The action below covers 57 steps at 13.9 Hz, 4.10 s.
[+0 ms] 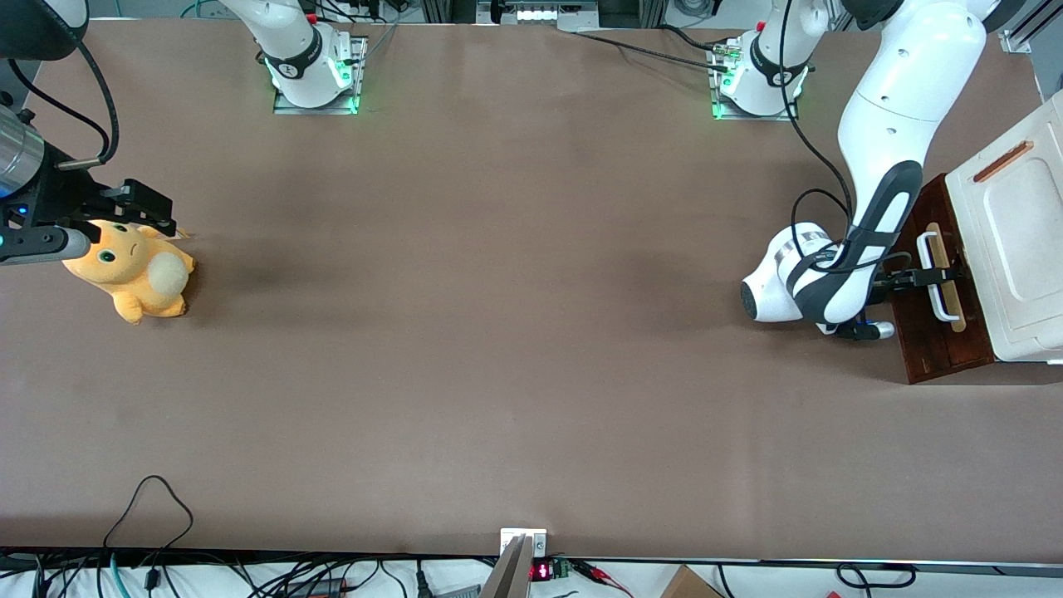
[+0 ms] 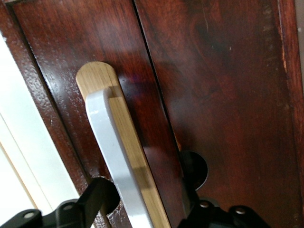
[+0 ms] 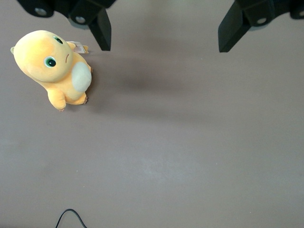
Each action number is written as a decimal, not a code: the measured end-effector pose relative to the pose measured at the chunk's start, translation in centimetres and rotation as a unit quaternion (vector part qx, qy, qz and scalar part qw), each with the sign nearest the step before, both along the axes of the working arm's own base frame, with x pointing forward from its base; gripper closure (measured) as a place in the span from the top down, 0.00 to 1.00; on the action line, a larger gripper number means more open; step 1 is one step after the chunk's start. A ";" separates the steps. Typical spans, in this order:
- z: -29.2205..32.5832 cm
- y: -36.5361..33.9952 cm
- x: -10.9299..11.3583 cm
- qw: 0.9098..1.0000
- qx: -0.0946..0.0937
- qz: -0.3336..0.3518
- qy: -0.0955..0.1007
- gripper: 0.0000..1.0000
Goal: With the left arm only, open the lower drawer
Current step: 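Move the open left gripper around the white bar handle, then close the left gripper on the white bar handle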
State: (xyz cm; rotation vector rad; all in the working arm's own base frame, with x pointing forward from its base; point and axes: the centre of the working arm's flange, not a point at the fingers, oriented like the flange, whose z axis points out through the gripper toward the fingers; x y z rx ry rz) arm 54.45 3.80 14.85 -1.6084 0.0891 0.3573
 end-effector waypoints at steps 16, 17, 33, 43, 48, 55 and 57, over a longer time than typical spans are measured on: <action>0.1 0.3 0.0 1.000 0.001 0.003 -0.003 0.50; 0.1 0.3 0.0 1.000 0.001 0.003 -0.003 0.49; 0.1 0.0 0.1 1.000 0.000 0.002 -0.005 0.44; 0.4 -0.1 0.1 1.000 -0.002 0.013 -0.016 0.27; 0.6 0.0 0.1 1.000 -0.004 0.023 -0.021 0.23; 1.0 -0.1 0.6 0.998 -0.016 0.041 -0.039 0.20; 1.1 -0.1 0.7 0.998 -0.020 0.047 -0.042 0.19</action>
